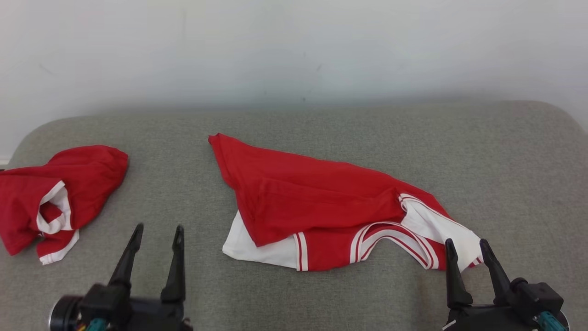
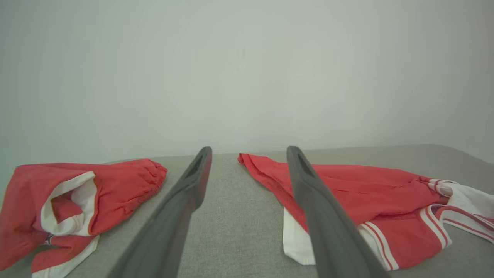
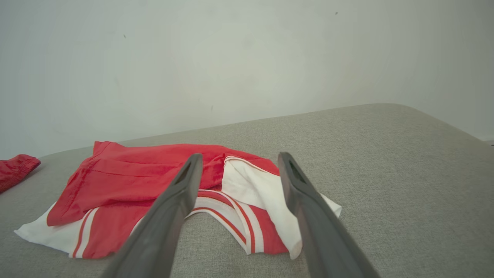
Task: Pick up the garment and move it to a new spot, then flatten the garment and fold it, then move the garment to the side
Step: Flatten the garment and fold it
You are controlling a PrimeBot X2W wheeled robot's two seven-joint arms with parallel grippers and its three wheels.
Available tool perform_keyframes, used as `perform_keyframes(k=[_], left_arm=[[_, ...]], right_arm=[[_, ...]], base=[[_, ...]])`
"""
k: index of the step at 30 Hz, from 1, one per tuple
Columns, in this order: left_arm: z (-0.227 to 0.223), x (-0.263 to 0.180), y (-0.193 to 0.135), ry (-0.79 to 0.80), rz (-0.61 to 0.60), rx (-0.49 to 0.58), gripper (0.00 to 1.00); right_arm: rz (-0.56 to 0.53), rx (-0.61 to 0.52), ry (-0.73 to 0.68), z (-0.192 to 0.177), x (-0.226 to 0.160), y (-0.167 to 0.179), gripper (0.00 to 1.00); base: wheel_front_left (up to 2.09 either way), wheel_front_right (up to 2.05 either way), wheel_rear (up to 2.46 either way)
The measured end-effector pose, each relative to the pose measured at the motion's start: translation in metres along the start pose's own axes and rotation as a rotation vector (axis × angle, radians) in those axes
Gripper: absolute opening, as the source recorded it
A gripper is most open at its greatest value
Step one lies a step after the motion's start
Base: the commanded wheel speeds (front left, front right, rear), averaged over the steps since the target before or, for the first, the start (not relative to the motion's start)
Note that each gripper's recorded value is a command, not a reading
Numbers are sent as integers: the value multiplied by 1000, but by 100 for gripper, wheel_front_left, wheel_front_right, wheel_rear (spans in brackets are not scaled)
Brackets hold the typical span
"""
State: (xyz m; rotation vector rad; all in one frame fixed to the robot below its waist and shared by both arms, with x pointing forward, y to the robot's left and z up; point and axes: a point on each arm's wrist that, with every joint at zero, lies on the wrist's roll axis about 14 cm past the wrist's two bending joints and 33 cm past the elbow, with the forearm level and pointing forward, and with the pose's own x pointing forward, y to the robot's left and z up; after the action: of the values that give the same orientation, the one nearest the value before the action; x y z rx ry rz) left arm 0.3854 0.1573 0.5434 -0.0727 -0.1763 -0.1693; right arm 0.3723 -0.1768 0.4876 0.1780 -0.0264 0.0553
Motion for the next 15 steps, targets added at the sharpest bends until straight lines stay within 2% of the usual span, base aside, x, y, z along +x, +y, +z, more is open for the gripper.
perform_keyframes(k=[7,15], left_arm=[[21,57,-42,-81,-157,-11,100],[8,111,-78,-41,-289,0,100]], right_arm=[[-30,-3,-4,2,2,-10,100],[-87,1,-10,4,4,-29,100]], base=[[0,0,0],[0,0,0]])
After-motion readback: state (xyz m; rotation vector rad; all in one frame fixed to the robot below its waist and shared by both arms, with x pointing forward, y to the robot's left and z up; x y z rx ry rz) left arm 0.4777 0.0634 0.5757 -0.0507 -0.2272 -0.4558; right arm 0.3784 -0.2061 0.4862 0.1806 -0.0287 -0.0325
